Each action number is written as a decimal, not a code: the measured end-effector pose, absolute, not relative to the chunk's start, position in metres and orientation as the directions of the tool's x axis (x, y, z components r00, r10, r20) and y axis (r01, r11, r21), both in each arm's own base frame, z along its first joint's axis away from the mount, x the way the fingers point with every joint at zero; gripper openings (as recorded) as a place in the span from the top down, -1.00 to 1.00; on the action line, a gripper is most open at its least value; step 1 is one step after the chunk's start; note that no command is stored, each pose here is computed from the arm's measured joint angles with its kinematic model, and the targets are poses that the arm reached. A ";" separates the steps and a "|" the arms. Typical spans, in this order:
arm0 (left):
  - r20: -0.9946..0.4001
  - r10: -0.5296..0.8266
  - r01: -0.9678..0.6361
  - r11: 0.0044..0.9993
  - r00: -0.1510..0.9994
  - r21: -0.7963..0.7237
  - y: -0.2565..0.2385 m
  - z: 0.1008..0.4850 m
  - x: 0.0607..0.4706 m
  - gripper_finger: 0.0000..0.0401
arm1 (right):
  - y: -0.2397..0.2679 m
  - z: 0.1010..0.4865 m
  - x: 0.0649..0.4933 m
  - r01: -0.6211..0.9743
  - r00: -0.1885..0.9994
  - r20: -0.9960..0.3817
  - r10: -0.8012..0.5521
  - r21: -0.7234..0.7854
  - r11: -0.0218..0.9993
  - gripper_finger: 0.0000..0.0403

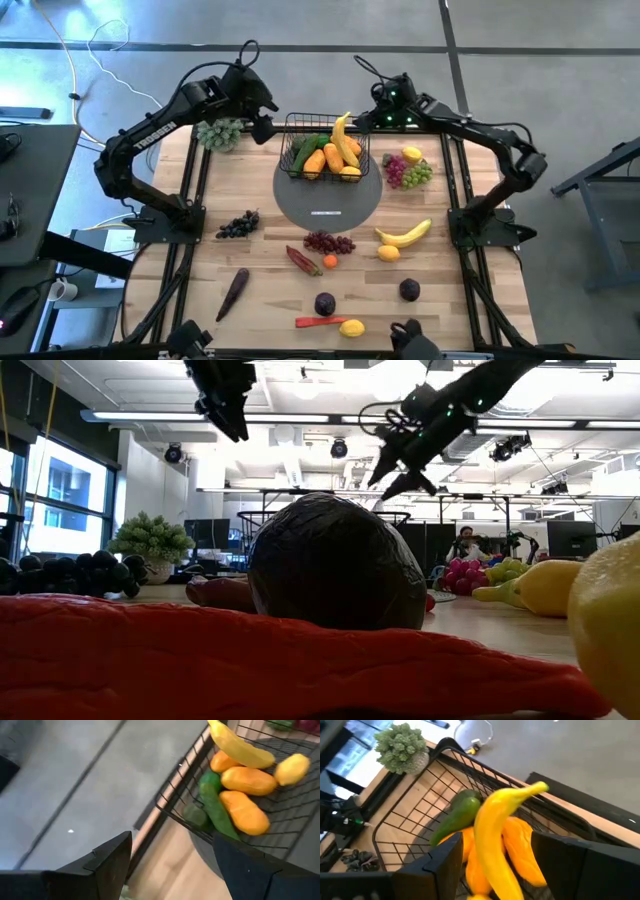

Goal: Build produce basket
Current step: Put the purple eggplant into the black wire basket

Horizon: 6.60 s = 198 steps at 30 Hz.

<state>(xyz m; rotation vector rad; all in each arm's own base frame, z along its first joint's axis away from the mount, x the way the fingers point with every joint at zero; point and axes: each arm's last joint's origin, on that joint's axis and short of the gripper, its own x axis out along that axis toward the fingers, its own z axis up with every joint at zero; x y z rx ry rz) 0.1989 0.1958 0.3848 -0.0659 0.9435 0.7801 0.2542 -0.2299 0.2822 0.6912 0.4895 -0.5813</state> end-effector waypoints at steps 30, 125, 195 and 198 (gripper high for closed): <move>-0.937 0.200 -0.502 0.864 0.287 0.030 0.124 0.298 0.199 -0.34 | -0.123 0.325 0.243 0.720 0.629 -0.703 -0.331 0.368 0.589 -0.07; -0.996 0.071 -0.961 0.266 -0.055 0.072 -0.169 0.159 0.231 -0.34 | -0.074 0.310 0.245 0.656 0.520 -0.846 -0.116 0.308 0.689 -0.07; -0.617 0.373 -0.661 0.669 0.693 -0.339 0.132 0.291 0.259 0.45 | -0.056 0.309 0.248 0.704 0.501 -0.859 -0.106 0.333 0.627 -0.07; -0.577 0.428 -0.672 0.671 0.695 -0.312 0.149 0.294 0.253 0.45 | -0.056 0.309 0.248 0.720 0.496 -0.860 -0.120 0.331 0.610 -0.07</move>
